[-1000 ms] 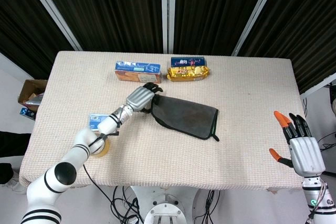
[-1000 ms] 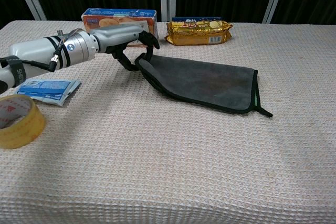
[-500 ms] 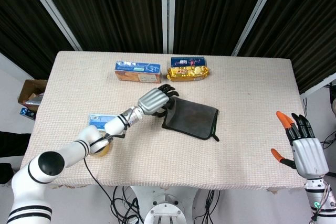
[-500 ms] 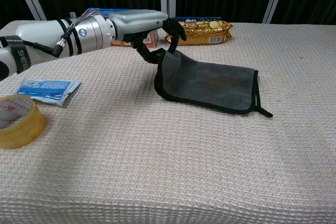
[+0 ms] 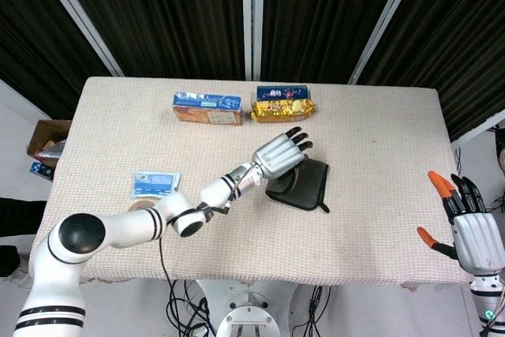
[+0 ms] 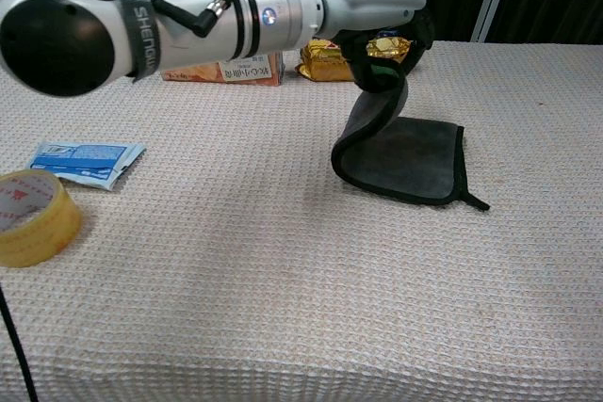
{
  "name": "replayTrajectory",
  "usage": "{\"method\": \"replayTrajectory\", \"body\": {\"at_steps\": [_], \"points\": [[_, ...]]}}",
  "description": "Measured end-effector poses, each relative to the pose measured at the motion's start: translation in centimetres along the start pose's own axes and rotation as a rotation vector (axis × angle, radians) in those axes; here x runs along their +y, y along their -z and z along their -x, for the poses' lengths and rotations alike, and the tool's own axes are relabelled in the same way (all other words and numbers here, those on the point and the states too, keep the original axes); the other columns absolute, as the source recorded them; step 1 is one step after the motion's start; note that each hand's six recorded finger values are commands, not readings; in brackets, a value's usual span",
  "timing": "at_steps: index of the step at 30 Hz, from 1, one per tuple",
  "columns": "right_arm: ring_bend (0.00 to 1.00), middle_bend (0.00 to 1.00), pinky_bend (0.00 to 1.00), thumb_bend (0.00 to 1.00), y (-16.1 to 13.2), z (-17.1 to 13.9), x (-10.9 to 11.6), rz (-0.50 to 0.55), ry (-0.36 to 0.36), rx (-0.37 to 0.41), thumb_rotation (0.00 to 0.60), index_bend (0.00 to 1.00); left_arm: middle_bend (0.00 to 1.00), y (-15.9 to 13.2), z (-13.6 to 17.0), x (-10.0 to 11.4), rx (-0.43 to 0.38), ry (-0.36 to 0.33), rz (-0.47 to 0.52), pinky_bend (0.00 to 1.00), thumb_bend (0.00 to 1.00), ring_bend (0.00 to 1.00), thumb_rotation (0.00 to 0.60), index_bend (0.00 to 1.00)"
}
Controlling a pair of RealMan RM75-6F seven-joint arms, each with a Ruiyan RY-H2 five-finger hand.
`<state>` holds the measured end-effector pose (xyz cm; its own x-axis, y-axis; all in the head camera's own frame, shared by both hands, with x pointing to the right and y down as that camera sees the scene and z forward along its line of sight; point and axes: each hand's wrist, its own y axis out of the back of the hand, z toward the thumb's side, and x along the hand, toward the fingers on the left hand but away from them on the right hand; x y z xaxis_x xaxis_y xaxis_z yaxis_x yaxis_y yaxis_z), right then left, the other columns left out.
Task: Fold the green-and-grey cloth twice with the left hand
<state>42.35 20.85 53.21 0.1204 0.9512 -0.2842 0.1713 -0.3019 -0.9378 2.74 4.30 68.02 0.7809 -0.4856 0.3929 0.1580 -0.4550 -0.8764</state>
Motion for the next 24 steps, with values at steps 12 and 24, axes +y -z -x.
{"method": "replayTrajectory", "body": {"at_steps": [12, 24], "points": [[0.00, 0.13, 0.00, 0.09, 1.1, -0.5, -0.2, 0.012, -0.011, -0.021, 0.600, 0.04, 0.20, -1.9, -3.7, -3.4, 0.090, 0.128, -0.045, 0.10, 0.43, 0.11, 0.600, 0.60], [0.00, 0.13, 0.00, 0.09, 1.3, -0.6, -0.2, 0.013, -0.011, -0.031, 0.600, 0.04, 0.15, -2.8, -4.7, -4.4, 0.140, 0.137, 0.001, 0.10, 0.04, 0.11, 0.600, 0.16]]}}
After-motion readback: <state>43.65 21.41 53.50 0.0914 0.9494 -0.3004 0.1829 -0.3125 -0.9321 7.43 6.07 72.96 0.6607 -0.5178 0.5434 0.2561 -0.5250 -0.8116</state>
